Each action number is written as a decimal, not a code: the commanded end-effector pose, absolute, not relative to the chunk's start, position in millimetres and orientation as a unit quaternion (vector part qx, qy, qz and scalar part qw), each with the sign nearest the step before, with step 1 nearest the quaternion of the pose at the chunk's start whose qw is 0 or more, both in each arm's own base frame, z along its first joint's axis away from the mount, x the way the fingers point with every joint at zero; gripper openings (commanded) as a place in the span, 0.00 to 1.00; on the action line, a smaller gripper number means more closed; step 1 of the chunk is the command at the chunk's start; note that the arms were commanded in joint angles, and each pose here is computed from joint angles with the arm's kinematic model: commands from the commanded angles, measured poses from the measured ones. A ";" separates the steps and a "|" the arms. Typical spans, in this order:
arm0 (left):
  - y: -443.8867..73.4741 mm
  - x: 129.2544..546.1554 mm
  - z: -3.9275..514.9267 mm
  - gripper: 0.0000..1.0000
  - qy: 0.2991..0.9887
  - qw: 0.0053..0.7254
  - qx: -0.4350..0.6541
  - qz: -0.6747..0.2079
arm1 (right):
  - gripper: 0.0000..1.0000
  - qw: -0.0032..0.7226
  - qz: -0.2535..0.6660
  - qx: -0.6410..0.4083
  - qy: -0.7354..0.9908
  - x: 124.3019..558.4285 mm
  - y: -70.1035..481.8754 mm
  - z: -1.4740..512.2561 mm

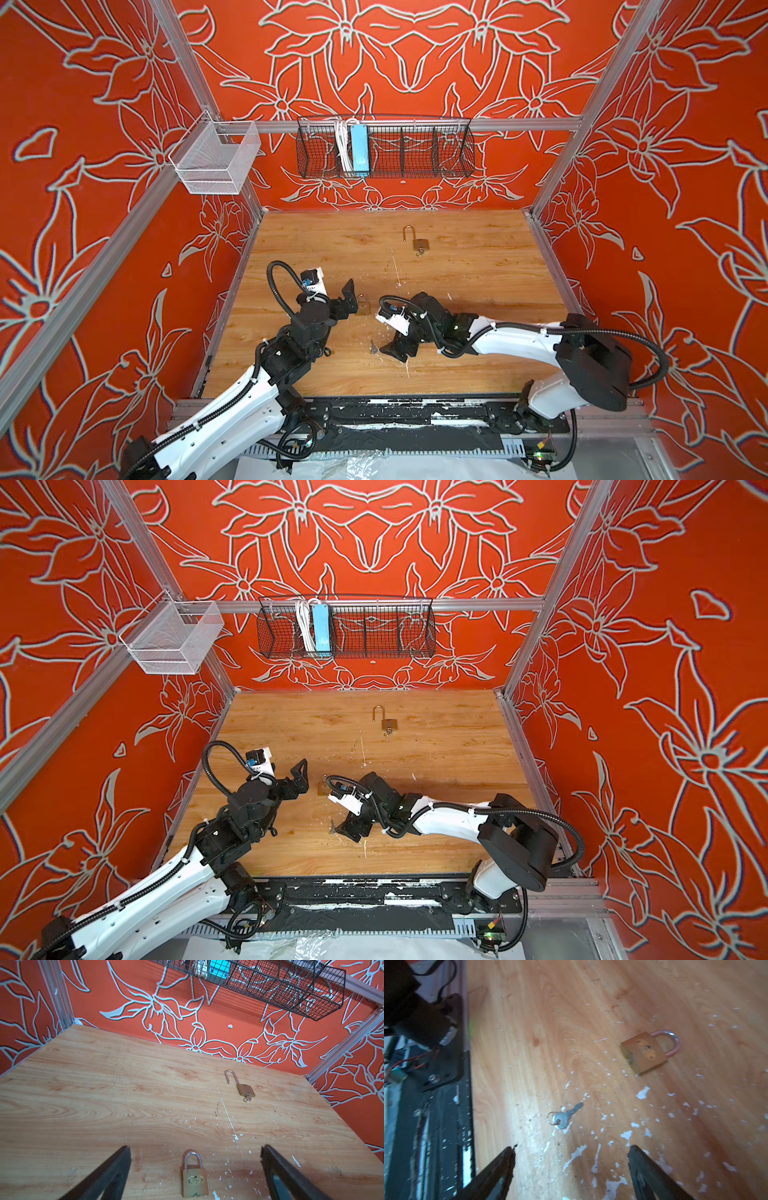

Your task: Unlock with the key

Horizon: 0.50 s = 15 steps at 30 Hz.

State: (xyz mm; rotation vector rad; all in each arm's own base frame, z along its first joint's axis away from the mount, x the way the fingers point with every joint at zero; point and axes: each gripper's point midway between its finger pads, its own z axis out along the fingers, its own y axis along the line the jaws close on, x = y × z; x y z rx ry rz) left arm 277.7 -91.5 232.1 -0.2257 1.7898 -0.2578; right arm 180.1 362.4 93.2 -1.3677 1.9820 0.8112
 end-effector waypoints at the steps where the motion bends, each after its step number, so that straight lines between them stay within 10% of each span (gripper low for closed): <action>1: -76.9 278.1 238.1 0.97 0.764 0.624 -0.134 -0.093 | 0.88 0.267 0.341 -0.578 0.692 149.4 370.1 94.7; 15: -51.8 260.8 246.0 0.98 0.726 0.652 -0.190 -0.107 | 0.52 0.273 0.169 -0.593 0.738 175.4 394.1 39.8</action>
